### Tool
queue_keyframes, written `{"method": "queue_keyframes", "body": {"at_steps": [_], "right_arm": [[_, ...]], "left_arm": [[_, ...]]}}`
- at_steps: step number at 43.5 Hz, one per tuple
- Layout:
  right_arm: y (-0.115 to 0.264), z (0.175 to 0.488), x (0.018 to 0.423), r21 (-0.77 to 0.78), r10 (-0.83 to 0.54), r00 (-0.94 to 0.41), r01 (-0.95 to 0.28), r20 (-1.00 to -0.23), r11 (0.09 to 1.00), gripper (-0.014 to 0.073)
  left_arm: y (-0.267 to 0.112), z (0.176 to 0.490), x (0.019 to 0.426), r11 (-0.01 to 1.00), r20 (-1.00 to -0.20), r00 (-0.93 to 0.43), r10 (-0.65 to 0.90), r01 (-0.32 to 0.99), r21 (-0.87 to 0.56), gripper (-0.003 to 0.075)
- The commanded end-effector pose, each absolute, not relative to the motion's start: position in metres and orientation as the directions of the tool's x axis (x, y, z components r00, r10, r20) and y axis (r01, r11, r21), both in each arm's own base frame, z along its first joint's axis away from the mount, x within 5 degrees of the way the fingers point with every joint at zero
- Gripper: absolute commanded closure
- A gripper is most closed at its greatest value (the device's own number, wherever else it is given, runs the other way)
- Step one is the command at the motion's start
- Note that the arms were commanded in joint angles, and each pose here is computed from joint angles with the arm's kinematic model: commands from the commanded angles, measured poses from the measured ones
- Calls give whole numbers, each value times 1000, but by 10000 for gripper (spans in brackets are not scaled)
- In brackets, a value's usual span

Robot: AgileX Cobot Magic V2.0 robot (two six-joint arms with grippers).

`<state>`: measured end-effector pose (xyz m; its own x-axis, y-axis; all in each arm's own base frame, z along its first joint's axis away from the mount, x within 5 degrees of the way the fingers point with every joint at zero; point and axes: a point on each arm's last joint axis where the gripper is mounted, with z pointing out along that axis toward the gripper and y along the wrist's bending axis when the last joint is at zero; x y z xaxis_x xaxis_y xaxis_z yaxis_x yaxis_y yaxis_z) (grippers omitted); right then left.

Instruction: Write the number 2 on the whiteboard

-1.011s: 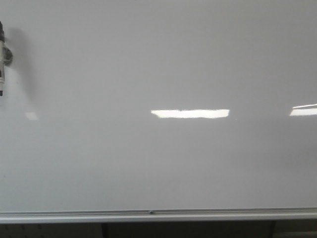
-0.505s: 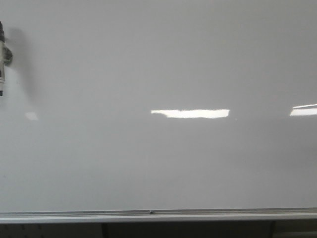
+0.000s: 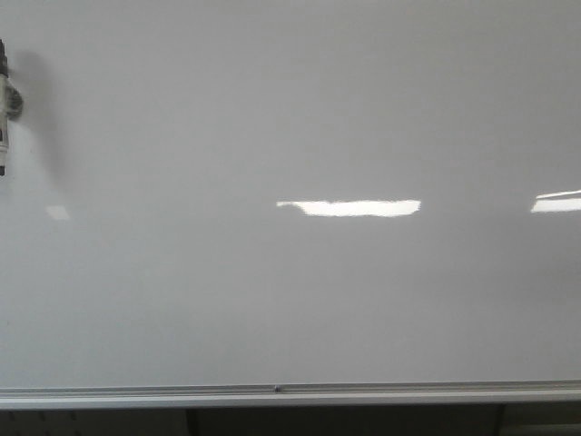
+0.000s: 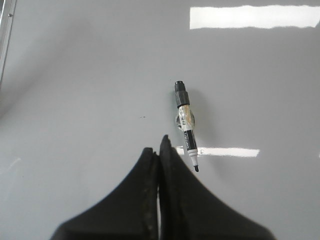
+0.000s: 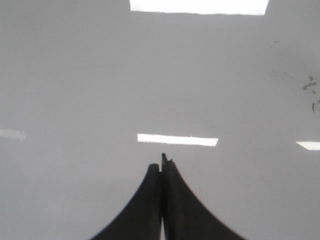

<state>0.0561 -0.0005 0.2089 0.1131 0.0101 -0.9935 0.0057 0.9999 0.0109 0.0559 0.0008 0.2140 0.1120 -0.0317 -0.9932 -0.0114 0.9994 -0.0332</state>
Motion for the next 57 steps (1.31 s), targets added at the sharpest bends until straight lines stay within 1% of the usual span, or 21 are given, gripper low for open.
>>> {"method": "queue_keyframes", "body": {"at_steps": [1, 5, 7, 11, 15, 16, 20, 25, 29, 32, 37, 45, 53, 57], "right_arm": [[-1, 227, 51, 49, 46, 240, 4, -970, 999, 662], [-1, 245, 47, 62, 61, 262, -3, -963, 998, 662], [-1, 252, 45, 58, 57, 265, -6, -963, 998, 662], [0, 275, 39, 40, 41, 291, -7, -956, 999, 662], [0, 293, 37, 6, 6, 281, -1, -960, 1000, 662], [0, 303, 35, -7, -8, 292, 3, -956, 1000, 662], [0, 326, 37, -40, -42, 269, 13, -962, 999, 662], [0, 351, 44, -44, -46, 227, 11, -973, 999, 662], [0, 365, 52, -45, -46, 163, 7, -986, 999, 662], [0, 371, 61, -46, -46, 87, 2, -995, 999, 662], [0, 368, 79, -46, -46, -30, -4, -998, 999, 662], [0, 351, 101, -44, -46, -218, -14, -975, 999, 662], [0, 339, 117, -41, -45, -331, -20, -942, 999, 662], [0, 335, 124, -40, -45, -368, -22, -929, 999, 662]], "left_arm": [[0, 217, 53, 1000, -976, 217, -27, -1, -27, 741], [0, 233, 50, 1000, -964, 266, -26, 1, -27, 741], [0, 245, 47, 1000, -955, 296, -26, 1, -27, 741], [0, 270, 39, 1000, -941, 339, -25, 1, -26, 741], [0, 295, 33, 1000, -940, 340, -25, -1, -27, 741], [0, 301, 31, 1000, -941, 338, -25, -1, -27, 741], [1, 329, 26, 1000, -947, 319, -25, -4, -28, 741], [1, 359, 25, 1000, -962, 270, -26, -9, -30, 741], [1, 378, 29, 999, -980, 198, -28, -14, -31, 741], [1, 387, 34, 999, -991, 129, -30, -18, -32, 741], [2, 390, 48, 999, -999, 21, -32, -23, -32, 741], [2, 377, 71, 999, -993, -117, -34, -29, -31, 741], [2, 364, 85, 999, -969, -243, -46, -31, -40, 741], [2, 359, 91, 999, -962, -269, -46, -32, -39, 741]]}}
